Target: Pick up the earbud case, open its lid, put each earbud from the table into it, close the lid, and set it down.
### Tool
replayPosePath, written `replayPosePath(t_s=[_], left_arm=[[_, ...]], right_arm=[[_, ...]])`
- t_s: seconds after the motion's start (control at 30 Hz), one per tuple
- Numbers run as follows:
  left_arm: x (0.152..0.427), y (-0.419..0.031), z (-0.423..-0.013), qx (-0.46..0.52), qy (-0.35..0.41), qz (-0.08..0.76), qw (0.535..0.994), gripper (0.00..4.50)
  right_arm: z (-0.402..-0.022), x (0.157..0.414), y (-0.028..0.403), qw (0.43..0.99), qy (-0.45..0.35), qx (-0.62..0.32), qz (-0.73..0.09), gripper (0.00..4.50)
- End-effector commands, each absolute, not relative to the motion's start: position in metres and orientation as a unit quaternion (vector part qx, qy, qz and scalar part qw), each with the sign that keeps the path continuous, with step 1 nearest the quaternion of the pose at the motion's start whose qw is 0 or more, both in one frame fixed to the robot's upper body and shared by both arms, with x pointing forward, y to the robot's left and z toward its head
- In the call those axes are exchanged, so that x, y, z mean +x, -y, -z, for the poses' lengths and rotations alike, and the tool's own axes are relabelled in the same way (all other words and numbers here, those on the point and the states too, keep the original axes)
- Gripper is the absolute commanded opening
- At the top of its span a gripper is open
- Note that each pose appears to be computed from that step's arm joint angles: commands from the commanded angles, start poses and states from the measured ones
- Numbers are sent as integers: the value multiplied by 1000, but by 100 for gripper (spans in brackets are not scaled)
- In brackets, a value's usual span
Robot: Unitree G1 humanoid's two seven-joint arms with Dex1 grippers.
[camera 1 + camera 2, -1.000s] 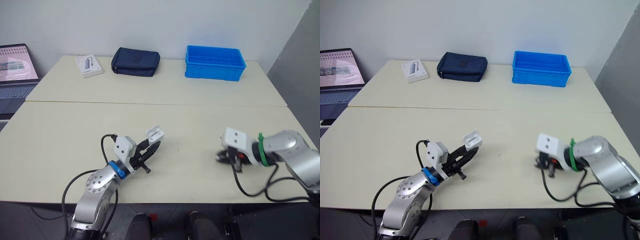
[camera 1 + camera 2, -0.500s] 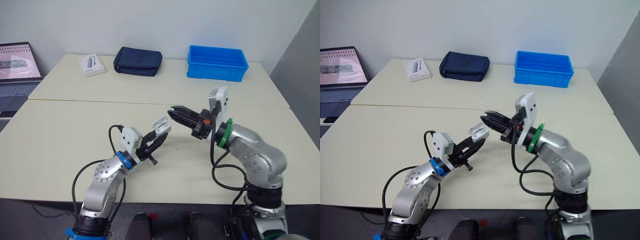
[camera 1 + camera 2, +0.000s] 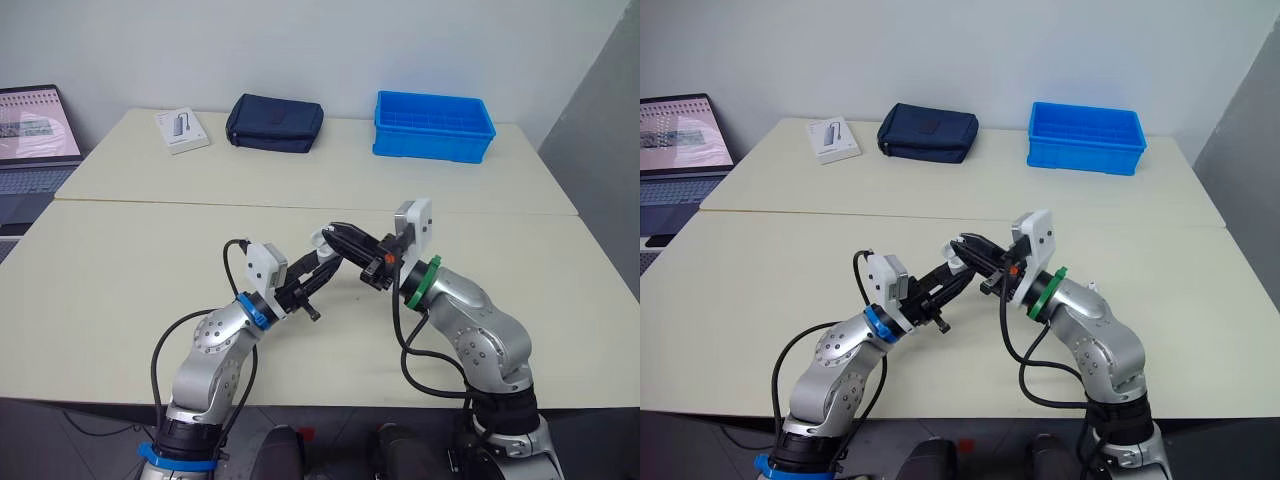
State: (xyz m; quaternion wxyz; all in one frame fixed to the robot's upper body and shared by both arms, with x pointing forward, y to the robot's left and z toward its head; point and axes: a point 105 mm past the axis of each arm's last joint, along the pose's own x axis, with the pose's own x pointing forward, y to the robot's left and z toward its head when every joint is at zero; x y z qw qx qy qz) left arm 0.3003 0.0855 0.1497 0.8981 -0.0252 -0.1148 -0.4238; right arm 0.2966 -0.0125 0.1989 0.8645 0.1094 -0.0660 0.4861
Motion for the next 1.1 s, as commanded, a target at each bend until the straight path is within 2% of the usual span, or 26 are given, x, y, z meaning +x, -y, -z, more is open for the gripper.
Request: replayPosePath(t_s=[0.03, 0.57, 0.93, 1.1], left_arm=[[298, -81, -161, -34, 135, 432, 891, 74], [297, -81, -165, -42, 138, 427, 893, 74], [296, -81, -164, -41, 134, 426, 894, 74], [298, -84, -161, -38, 129, 421, 897, 74]], right_arm=[[-202, 294, 11, 862, 85, 106, -488, 41], [-175, 296, 6, 877, 63, 84, -470, 41], [-193, 295, 23, 887, 101, 61, -446, 428], [-208, 280, 46, 882, 111, 33, -456, 429]])
